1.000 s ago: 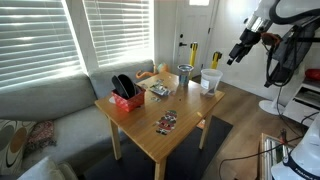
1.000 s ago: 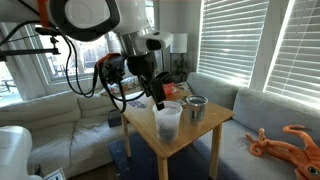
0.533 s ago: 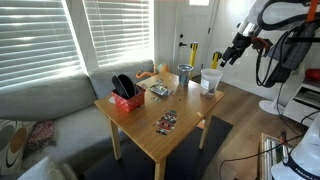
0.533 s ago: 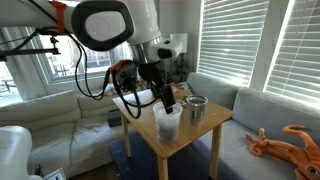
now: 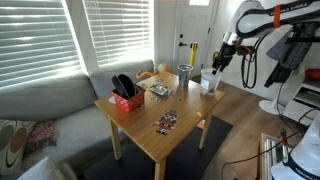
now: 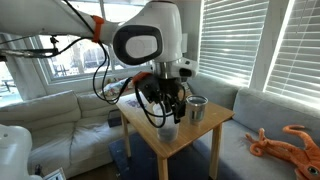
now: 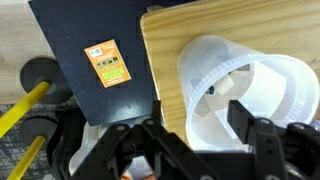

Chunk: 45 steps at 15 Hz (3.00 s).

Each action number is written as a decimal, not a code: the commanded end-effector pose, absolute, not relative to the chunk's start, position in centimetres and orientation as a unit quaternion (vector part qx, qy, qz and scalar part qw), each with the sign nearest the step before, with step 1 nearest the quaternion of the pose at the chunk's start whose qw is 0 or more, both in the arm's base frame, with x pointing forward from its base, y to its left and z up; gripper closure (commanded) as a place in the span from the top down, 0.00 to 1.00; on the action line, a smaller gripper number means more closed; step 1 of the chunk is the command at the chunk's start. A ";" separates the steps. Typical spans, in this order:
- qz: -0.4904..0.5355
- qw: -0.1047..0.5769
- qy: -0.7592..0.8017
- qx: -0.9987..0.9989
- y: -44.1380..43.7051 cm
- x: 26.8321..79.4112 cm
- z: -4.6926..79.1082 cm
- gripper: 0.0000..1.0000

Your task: Pick up the clear cup and pour all its contents onto the table, put the clear cup back on the table

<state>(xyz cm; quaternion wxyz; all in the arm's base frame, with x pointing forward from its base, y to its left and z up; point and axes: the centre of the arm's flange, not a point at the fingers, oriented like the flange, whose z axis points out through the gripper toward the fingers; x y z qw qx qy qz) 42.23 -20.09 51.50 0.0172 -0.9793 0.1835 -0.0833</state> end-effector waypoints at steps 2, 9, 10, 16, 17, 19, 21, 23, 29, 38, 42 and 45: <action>-0.071 0.022 0.178 -0.981 -20.8 43.7 51.5 0.33; -0.056 0.017 0.169 -0.984 -20.4 44.0 50.9 0.00; -0.059 0.019 0.168 -0.984 -20.2 44.1 51.1 0.00; -0.071 0.018 0.154 -0.985 -19.5 44.3 51.8 0.01; -0.072 0.021 0.154 -0.985 -19.4 44.3 51.7 0.01; -0.069 0.013 0.162 -0.984 -19.6 44.0 51.2 0.04; -0.069 0.014 0.161 -0.985 -19.6 44.1 51.2 0.04; -0.069 0.015 0.160 -0.985 -19.5 44.1 51.2 0.04; -0.033 -0.136 0.126 -0.982 -11.3 49.1 58.4 0.01; -0.021 -0.228 0.117 -0.966 -2.6 51.7 60.5 0.04; -0.018 -0.230 0.123 -0.965 -3.4 52.1 60.2 0.04; -0.020 -0.229 0.123 -0.965 -3.3 52.1 60.5 0.04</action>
